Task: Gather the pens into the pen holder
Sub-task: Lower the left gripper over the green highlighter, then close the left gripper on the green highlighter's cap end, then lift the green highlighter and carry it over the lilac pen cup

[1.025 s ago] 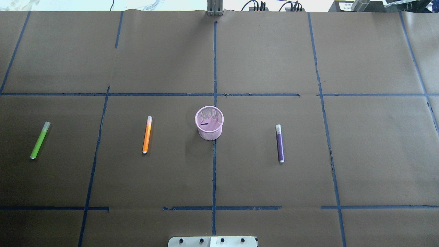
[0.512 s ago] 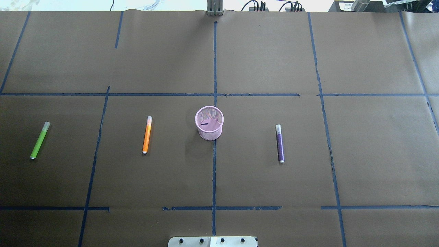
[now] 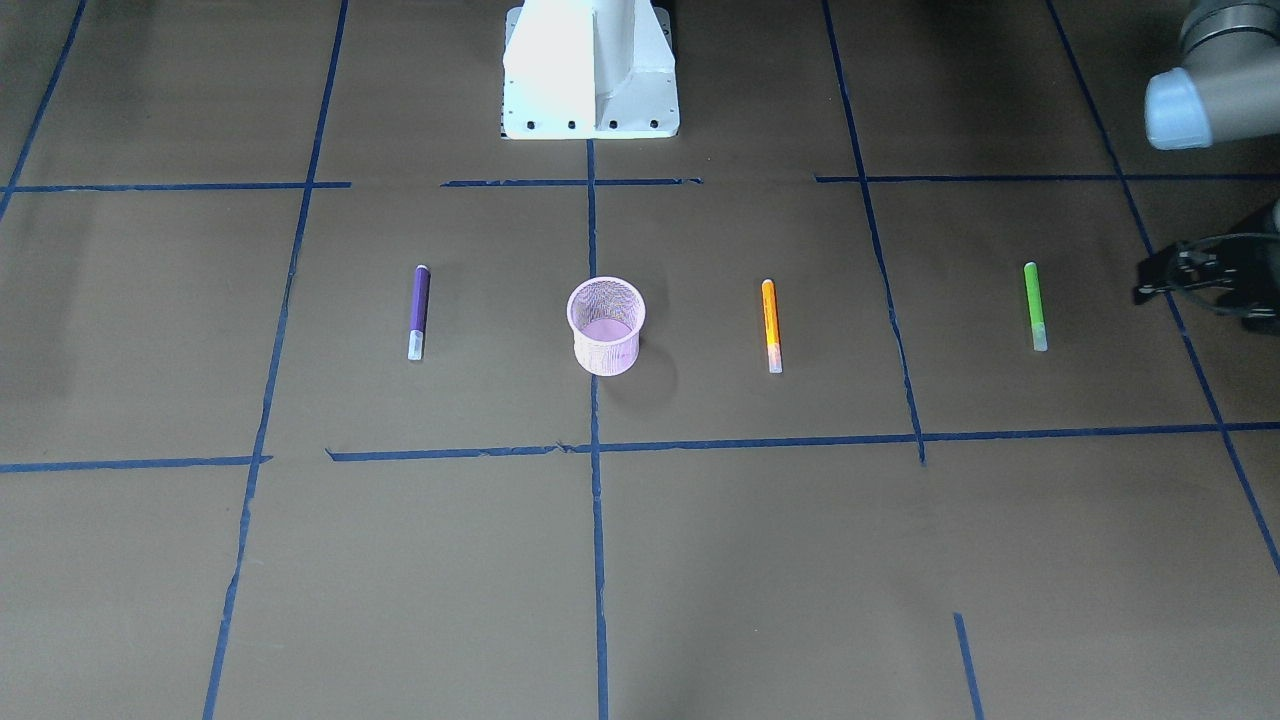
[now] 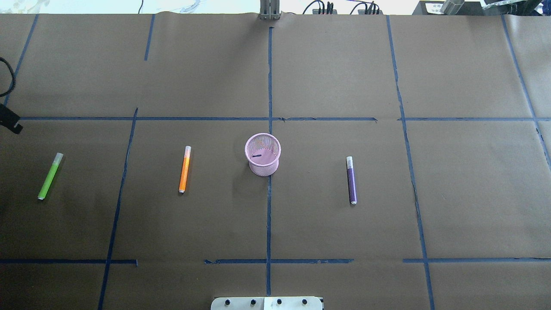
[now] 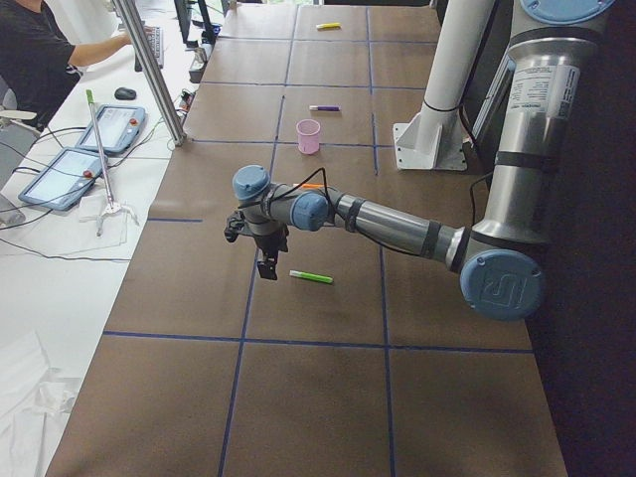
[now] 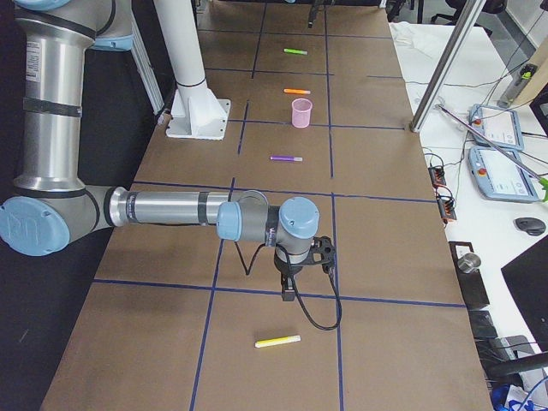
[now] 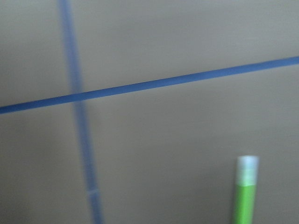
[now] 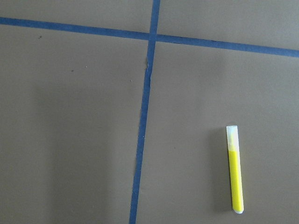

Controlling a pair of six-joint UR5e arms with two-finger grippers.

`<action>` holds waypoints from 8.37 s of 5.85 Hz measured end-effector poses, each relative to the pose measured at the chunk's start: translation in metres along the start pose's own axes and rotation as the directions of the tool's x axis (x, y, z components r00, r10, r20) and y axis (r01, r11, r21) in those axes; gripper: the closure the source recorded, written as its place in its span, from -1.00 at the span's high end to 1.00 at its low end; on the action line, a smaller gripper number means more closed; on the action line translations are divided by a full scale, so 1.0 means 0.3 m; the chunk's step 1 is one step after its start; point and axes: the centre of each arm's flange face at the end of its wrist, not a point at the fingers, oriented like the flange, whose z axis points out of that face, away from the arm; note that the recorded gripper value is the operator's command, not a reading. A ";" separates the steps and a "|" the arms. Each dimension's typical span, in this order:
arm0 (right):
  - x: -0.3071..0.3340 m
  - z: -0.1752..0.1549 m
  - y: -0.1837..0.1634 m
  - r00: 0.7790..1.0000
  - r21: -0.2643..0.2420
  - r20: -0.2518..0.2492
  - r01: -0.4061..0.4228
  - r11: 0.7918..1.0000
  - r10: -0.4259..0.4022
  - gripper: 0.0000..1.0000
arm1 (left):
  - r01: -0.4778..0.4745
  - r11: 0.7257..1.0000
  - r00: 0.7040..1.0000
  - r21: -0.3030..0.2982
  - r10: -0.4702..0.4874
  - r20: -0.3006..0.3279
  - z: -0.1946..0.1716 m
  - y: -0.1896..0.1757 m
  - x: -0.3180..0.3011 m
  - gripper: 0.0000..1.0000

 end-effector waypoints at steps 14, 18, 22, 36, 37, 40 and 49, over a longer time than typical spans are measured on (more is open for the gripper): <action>0.373 0.522 0.091 0.999 0.004 -0.005 0.036 0.999 -0.036 1.00 | -0.096 0.995 0.995 0.006 0.096 -0.022 0.388 0.040 0.010 1.00; 0.371 0.521 0.089 0.999 0.007 -0.005 0.037 0.999 -0.037 1.00 | -0.023 0.999 1.000 0.039 0.023 -0.011 0.428 0.061 0.056 1.00; 0.370 0.521 0.090 0.999 0.006 -0.004 0.037 0.999 -0.037 1.00 | -0.029 0.999 1.000 0.023 0.030 -0.011 0.453 0.082 0.071 0.53; 0.374 0.525 0.096 0.999 0.003 -0.004 0.034 0.999 -0.034 1.00 | -0.046 0.998 0.999 0.037 0.047 -0.023 0.415 0.080 0.107 -0.91; 0.374 0.525 0.096 0.999 0.003 -0.004 0.035 0.999 -0.035 1.00 | -0.053 0.998 0.998 0.042 0.054 -0.032 0.376 0.076 0.136 -0.91; 0.373 0.524 0.094 0.999 0.004 -0.004 0.036 0.999 -0.036 1.00 | -0.096 0.994 0.994 0.043 0.098 -0.040 0.125 0.009 0.360 -0.97; 0.356 0.511 0.084 0.999 0.015 0.013 0.046 0.999 -0.047 1.00 | -0.188 0.780 0.800 0.597 0.474 -0.367 -0.111 -0.311 1.370 -1.00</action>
